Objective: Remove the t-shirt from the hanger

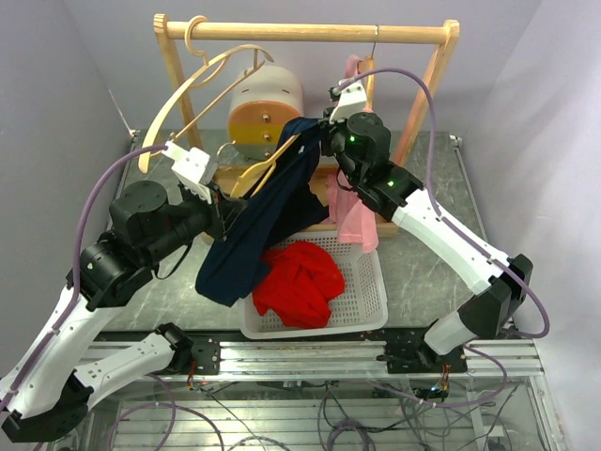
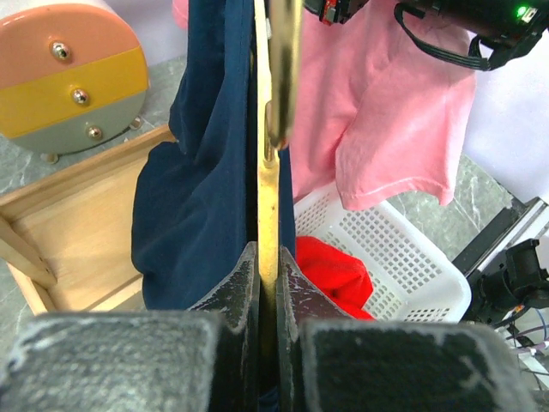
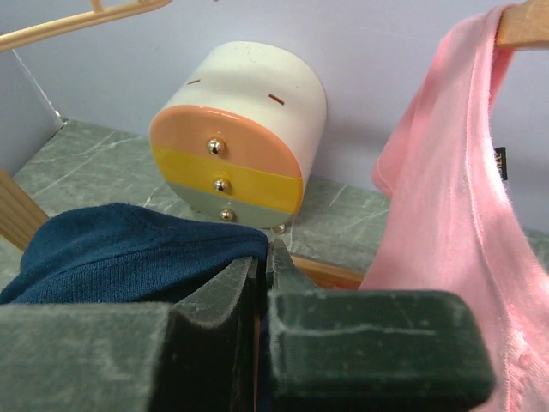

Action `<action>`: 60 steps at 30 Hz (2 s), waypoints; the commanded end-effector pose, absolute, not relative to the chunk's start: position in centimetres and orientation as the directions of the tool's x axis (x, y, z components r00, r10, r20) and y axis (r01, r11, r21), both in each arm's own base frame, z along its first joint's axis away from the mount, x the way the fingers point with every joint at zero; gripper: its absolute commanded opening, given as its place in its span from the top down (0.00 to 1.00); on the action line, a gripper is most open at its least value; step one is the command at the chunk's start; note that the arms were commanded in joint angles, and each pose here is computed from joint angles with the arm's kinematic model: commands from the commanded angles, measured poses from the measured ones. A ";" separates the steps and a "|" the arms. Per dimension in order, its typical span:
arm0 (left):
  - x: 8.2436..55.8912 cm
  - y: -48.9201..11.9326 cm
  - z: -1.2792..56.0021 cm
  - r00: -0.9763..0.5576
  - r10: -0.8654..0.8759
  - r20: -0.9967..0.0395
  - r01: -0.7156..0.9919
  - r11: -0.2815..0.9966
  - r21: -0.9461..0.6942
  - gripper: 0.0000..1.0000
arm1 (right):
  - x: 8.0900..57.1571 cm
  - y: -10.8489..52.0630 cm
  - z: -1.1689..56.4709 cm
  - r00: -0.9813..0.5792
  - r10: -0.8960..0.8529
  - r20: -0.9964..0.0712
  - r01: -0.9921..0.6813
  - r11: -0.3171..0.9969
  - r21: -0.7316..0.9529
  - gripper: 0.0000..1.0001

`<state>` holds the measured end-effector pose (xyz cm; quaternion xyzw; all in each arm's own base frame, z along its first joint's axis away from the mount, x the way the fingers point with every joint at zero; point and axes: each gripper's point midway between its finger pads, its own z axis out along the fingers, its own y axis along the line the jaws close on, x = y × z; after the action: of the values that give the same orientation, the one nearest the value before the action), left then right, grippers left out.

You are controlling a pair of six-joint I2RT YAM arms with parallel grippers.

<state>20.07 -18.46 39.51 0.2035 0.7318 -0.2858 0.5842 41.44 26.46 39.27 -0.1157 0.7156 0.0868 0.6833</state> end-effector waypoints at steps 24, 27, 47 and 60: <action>19.5 -19.0 35.3 -0.350 0.049 -0.936 0.635 0.747 -0.199 0.93 | 35.1 24.8 37.6 -0.123 0.116 -0.986 -0.496 0.853 0.163 1.00; 19.7 -19.4 34.8 -0.361 0.055 -0.931 0.638 0.743 -0.203 0.93 | 34.1 25.6 36.1 -0.151 0.116 -0.982 -0.541 0.821 0.180 0.89; 20.0 -20.2 34.3 -0.371 0.055 -0.927 0.652 0.726 -0.218 0.93 | 32.9 29.9 33.2 -0.190 0.040 -0.981 -0.579 0.802 0.145 0.38; 19.8 -20.0 34.4 -0.370 0.053 -0.928 0.650 0.728 -0.218 0.93 | 33.8 28.6 31.7 -0.165 -0.030 -0.986 -0.411 0.911 0.041 0.44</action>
<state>20.17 -19.54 32.93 0.2270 0.7924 -0.2675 0.4990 32.78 30.14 29.95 -0.1805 0.7549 0.1880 0.6019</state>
